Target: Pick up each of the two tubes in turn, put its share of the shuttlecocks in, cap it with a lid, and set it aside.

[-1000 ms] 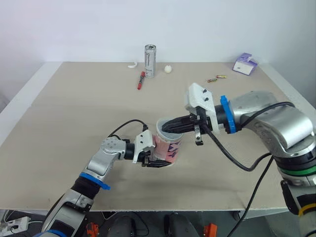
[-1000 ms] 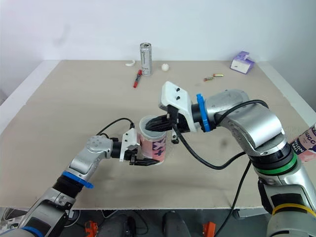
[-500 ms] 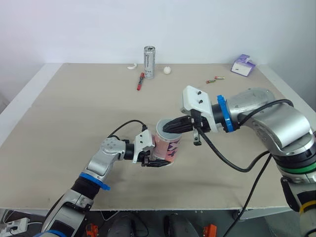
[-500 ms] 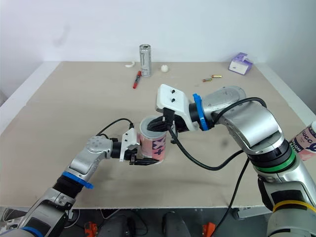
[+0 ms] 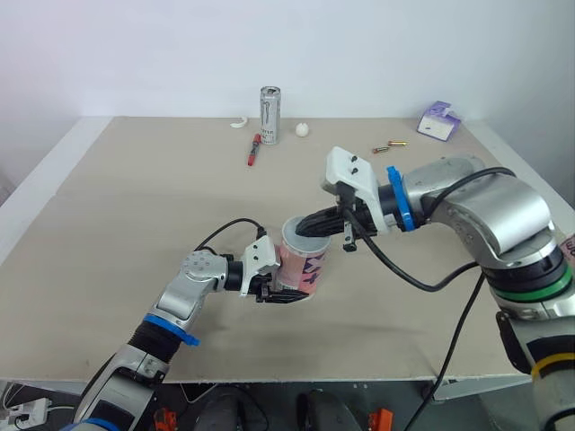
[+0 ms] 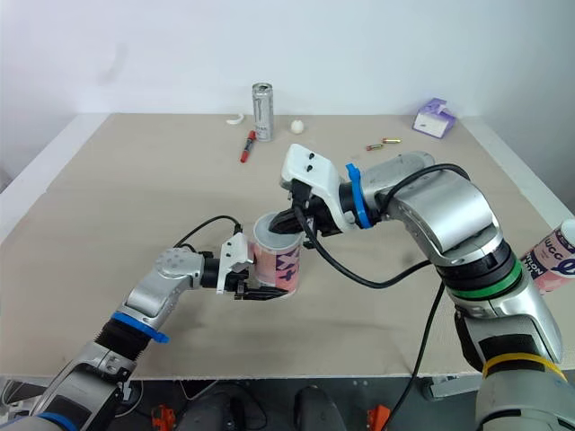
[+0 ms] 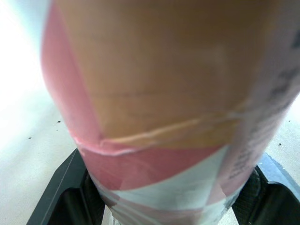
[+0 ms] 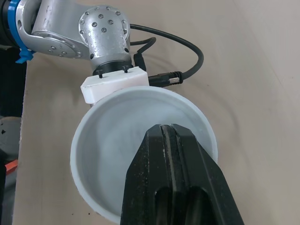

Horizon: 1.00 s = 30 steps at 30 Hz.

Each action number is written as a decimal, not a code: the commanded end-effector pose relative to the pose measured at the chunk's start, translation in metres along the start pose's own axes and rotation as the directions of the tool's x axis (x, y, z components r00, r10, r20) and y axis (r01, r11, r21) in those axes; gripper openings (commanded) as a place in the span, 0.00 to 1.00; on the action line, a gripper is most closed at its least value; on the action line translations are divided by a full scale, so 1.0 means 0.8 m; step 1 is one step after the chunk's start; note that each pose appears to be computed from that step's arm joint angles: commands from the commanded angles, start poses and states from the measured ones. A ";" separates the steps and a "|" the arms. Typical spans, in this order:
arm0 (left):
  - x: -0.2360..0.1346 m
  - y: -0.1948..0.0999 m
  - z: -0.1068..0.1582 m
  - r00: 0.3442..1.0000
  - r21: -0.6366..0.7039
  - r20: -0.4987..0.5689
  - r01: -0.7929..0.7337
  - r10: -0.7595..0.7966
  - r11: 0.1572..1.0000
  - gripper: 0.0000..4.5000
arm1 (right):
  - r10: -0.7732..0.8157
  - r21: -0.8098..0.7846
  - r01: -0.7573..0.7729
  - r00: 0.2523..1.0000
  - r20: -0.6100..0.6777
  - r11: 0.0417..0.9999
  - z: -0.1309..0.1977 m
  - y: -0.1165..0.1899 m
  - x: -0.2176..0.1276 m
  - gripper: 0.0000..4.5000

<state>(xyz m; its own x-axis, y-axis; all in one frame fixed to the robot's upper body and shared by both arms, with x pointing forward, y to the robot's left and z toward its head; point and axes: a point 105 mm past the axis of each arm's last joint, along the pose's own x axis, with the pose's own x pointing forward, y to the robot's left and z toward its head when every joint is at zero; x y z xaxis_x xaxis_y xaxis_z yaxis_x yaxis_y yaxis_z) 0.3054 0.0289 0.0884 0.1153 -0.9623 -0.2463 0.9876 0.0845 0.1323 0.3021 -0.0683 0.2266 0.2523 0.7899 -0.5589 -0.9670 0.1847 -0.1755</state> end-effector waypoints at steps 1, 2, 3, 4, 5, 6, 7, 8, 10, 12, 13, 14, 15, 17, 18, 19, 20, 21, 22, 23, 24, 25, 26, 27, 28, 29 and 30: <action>0.000 -0.009 -0.028 0.997 -0.055 -0.073 0.005 -0.009 0.998 0.66 | 0.025 0.083 -0.024 0.999 -0.020 0.996 -0.020 0.001 0.008 0.01; 0.000 -0.009 -0.028 0.997 -0.055 -0.073 0.004 -0.008 0.998 0.66 | 0.045 0.065 -0.046 0.999 0.024 0.997 -0.014 0.003 0.001 0.01; -0.001 -0.009 -0.028 0.997 -0.054 -0.072 0.001 -0.005 0.999 0.66 | 0.025 0.075 -0.030 0.997 0.067 0.997 -0.010 -0.003 -0.012 0.01; -0.002 -0.008 -0.029 0.997 -0.054 -0.072 -0.003 -0.001 0.999 0.66 | -0.004 0.074 -0.005 0.994 0.112 0.997 -0.008 -0.010 -0.027 0.01; -0.003 -0.007 -0.029 0.997 -0.053 -0.072 -0.007 0.003 0.999 0.66 | -0.026 0.065 0.016 0.987 0.156 0.998 -0.007 -0.016 -0.042 0.01; -0.004 -0.006 -0.029 0.997 -0.051 -0.072 -0.011 0.007 0.999 0.66 | -0.053 0.065 0.041 0.981 0.184 0.997 -0.009 -0.021 -0.055 0.01; -0.005 -0.005 -0.029 0.997 -0.048 -0.072 -0.015 0.012 0.999 0.66 | -0.082 0.064 0.071 0.975 0.207 0.995 -0.012 -0.025 -0.066 0.01; -0.006 -0.004 -0.029 0.997 -0.046 -0.071 -0.019 0.015 0.999 0.66 | -0.122 0.066 0.108 0.960 0.251 0.992 -0.017 -0.029 -0.082 0.01; -0.008 -0.002 -0.028 0.998 -0.040 -0.066 -0.026 0.024 0.999 0.66 | -0.203 0.090 0.184 0.926 0.318 0.979 -0.026 -0.033 -0.107 0.01; -0.008 -0.001 -0.028 0.998 -0.037 -0.064 -0.030 0.028 0.999 0.66 | -0.260 0.112 0.235 0.889 0.378 0.966 -0.030 -0.034 -0.122 0.01; -0.009 -0.001 -0.027 0.998 -0.035 -0.064 -0.031 0.029 0.999 0.66 | -0.290 0.127 0.261 0.870 0.400 0.957 -0.034 -0.033 -0.129 0.01; -0.009 0.000 -0.027 0.998 -0.033 -0.063 -0.031 0.029 0.999 0.66 | -0.310 0.142 0.276 0.855 0.415 0.951 -0.037 -0.030 -0.134 0.01; -0.009 0.000 -0.027 0.998 -0.031 -0.061 -0.031 0.029 0.999 0.66 | -0.326 0.152 0.288 0.843 0.428 0.945 -0.041 -0.027 -0.137 0.01; -0.009 0.001 -0.025 0.998 -0.030 -0.058 -0.031 0.029 0.999 0.66 | -0.349 0.165 0.308 0.825 0.445 0.937 -0.049 -0.020 -0.138 0.01; -0.009 0.002 -0.024 0.998 -0.029 -0.055 -0.032 0.030 0.999 0.66 | -0.356 0.170 0.312 0.826 0.437 0.935 -0.060 -0.014 -0.132 0.01; -0.009 0.003 -0.023 0.998 -0.028 -0.050 -0.033 0.032 0.999 0.66 | -0.357 0.164 0.317 0.835 0.420 0.934 -0.072 -0.007 -0.124 0.01; -0.009 0.005 -0.022 0.998 -0.029 -0.044 -0.034 0.033 0.999 0.66 | -0.347 0.144 0.315 0.847 0.402 0.938 -0.085 0.001 -0.111 0.01; -0.010 0.006 -0.021 0.999 -0.029 -0.038 -0.035 0.034 0.999 0.66 | -0.335 0.118 0.314 0.860 0.386 0.942 -0.096 0.008 -0.097 0.01; -0.010 0.006 -0.021 0.999 -0.030 -0.032 -0.033 0.032 0.999 0.66 | -0.311 0.091 0.299 0.872 0.379 0.950 -0.102 0.017 -0.084 0.01; -0.010 0.006 -0.020 0.999 -0.031 -0.026 -0.029 0.029 0.999 0.66 | -0.292 0.077 0.285 0.878 0.380 0.956 -0.105 0.023 -0.076 0.07; -0.011 0.007 -0.019 0.999 -0.033 -0.021 -0.027 0.026 0.999 0.66 | -0.279 0.064 0.276 0.881 0.381 0.959 -0.108 0.026 -0.069 0.15; -0.012 0.007 -0.018 1.000 -0.035 -0.013 -0.026 0.026 0.999 0.66 | -0.262 0.053 0.262 0.886 0.382 0.964 -0.110 0.029 -0.063 0.21; -0.013 0.008 -0.018 1.000 -0.038 -0.007 -0.024 0.024 0.999 0.74 | -0.249 0.051 0.249 0.888 0.386 0.967 -0.112 0.032 -0.058 0.32; -0.014 0.007 -0.017 1.000 -0.034 0.000 -0.018 0.018 0.999 0.83 | -0.237 0.047 0.238 0.891 0.388 0.970 -0.116 0.034 -0.051 0.43; -0.015 0.007 -0.016 1.000 -0.027 0.006 -0.015 0.015 1.000 0.91 | -0.221 0.034 0.226 0.896 0.385 0.974 -0.120 0.036 -0.046 0.53; -0.015 0.007 -0.015 1.000 -0.020 0.011 -0.013 0.013 1.000 1.00 | -0.207 0.023 0.215 0.900 0.383 0.976 -0.124 0.038 -0.040 0.67; -0.015 0.007 -0.013 1.000 -0.011 0.017 -0.012 0.012 1.000 1.00 | -0.196 0.014 0.206 0.904 0.379 0.978 -0.128 0.040 -0.033 0.77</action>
<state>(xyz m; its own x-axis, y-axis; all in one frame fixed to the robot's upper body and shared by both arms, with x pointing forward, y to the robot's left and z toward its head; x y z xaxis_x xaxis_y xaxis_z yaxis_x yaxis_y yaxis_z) 0.3094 0.0407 0.0799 0.1224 -0.9649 -0.2323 0.9888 0.0984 0.1122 0.2693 -0.1469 0.1544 0.4225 0.8905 -0.1687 -0.8938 0.3786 -0.2403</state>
